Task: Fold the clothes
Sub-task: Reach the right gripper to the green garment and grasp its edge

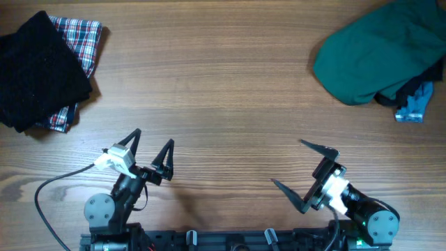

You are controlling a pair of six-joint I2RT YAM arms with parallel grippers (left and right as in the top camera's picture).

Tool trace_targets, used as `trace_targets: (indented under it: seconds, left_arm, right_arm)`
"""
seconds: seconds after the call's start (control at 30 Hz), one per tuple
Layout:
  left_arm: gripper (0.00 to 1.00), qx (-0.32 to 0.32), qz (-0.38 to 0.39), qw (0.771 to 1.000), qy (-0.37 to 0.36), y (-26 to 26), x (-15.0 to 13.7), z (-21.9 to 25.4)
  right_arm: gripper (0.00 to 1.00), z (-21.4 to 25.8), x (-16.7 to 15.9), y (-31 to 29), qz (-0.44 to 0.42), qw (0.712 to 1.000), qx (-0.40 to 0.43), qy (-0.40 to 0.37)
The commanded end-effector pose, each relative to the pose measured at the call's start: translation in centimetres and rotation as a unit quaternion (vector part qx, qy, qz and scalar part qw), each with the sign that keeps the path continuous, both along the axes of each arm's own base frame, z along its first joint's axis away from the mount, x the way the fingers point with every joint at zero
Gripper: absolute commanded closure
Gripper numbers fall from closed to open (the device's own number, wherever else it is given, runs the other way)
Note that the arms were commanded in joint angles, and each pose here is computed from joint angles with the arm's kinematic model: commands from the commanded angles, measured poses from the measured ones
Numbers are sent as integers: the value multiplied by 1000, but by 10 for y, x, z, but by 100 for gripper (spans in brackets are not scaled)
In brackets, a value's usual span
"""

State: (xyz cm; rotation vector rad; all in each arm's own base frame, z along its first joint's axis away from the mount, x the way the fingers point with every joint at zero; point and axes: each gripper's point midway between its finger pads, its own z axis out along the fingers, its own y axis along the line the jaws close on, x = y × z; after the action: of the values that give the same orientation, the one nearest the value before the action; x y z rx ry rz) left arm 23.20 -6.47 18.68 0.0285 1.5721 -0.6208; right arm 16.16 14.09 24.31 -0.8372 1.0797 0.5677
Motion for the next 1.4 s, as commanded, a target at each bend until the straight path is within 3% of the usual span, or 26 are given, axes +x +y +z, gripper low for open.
trace_targets:
  seconds: [0.0, 0.2, 0.33, 0.5, 0.67, 0.77, 0.83, 0.93, 1.0, 1.07, 1.13, 1.2, 1.37]
  left_arm:
    - [0, -11, -27, 1000, -2, -8, -4, 12]
    - [0, 2, -55, 998, 35, -16, 12, 66]
    - [0, -10, -119, 986, 115, -32, 49, 91]
    - [0, 0, -148, 958, 245, -41, 104, 80]
    - [0, 23, -130, 938, 320, -43, 146, 41]
    - [0, 49, -96, 929, 353, -43, 157, 10]
    - [0, 66, -99, 927, 357, -55, 163, -2]
    - [0, 71, -118, 927, 349, -73, 168, -8]
    - [0, 73, -127, 929, 341, -82, 173, -11]
    - [0, 76, -129, 935, 321, -91, 181, -9]
    - [0, 90, -107, 940, 311, -94, 189, -12]
    - [0, 106, -66, 943, 309, -93, 198, -17]
    - [0, 145, 55, 940, 304, -85, 212, -32]
  right_arm:
    - [0, 10, 12, -10, -23, 994, 71, 78]
    - [0, 27, 40, -9, -23, 981, 63, 180]
    - [0, 62, 81, -1, 4, 967, 50, 249]
    - [0, 72, 156, -2, -6, 921, 28, 390]
    - [0, 30, 208, -6, -13, 868, -36, 494]
    - [0, -12, 238, -20, -68, 840, -33, 538]
    - [0, -59, 253, -37, -141, 777, -13, 614]
    - [1, -89, 260, -47, -171, 754, -28, 633]
    - [1, -95, 266, -59, -203, 750, -33, 629]
    - [1, -98, 276, -89, -289, 734, -31, 613]
    - [1, -100, 282, -126, -391, 701, -25, 595]
    - [1, -103, 281, -165, -500, 648, -6, 575]
    - [0, -90, 275, -226, -650, 567, 34, 505]
